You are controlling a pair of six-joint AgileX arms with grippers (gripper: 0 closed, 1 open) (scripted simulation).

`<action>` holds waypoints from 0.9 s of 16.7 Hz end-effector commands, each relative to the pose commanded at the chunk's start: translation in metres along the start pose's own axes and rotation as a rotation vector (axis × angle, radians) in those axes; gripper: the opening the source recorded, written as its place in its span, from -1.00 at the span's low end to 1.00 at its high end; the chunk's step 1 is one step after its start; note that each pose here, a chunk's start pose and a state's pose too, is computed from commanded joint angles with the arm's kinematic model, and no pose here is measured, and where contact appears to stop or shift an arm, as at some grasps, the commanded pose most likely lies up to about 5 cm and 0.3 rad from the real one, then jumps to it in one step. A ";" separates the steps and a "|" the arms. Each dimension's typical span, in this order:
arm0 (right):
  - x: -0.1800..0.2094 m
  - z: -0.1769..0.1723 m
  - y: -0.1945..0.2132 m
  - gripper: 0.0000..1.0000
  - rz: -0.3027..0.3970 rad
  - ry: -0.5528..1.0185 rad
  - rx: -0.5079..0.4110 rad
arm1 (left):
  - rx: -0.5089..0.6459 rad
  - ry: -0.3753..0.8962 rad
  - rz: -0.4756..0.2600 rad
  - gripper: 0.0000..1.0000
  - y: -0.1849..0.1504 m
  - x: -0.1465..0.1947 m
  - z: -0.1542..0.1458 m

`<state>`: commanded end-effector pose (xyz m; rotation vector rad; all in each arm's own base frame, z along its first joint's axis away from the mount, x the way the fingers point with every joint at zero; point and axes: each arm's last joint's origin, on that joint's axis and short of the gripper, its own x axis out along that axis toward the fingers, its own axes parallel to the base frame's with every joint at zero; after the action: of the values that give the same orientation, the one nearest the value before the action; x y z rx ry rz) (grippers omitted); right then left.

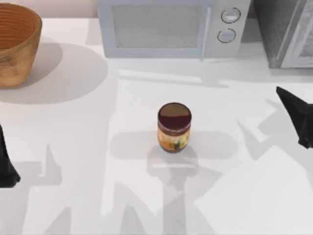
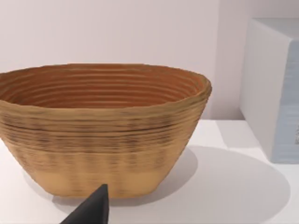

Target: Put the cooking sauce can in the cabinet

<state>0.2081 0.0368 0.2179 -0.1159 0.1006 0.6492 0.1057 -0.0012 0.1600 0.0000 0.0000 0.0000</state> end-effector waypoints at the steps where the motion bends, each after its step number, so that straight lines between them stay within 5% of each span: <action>1: 0.008 -0.001 -0.002 1.00 0.033 0.005 -0.001 | 0.000 0.000 0.000 1.00 0.000 0.000 0.000; 15: 0.119 -0.049 -0.024 1.00 0.489 0.006 -0.021 | 0.000 0.000 0.000 1.00 0.000 0.000 0.000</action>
<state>0.3145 0.0820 0.1558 -0.1146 0.1291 1.1383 0.1057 -0.0012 0.1600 0.0000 0.0000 0.0000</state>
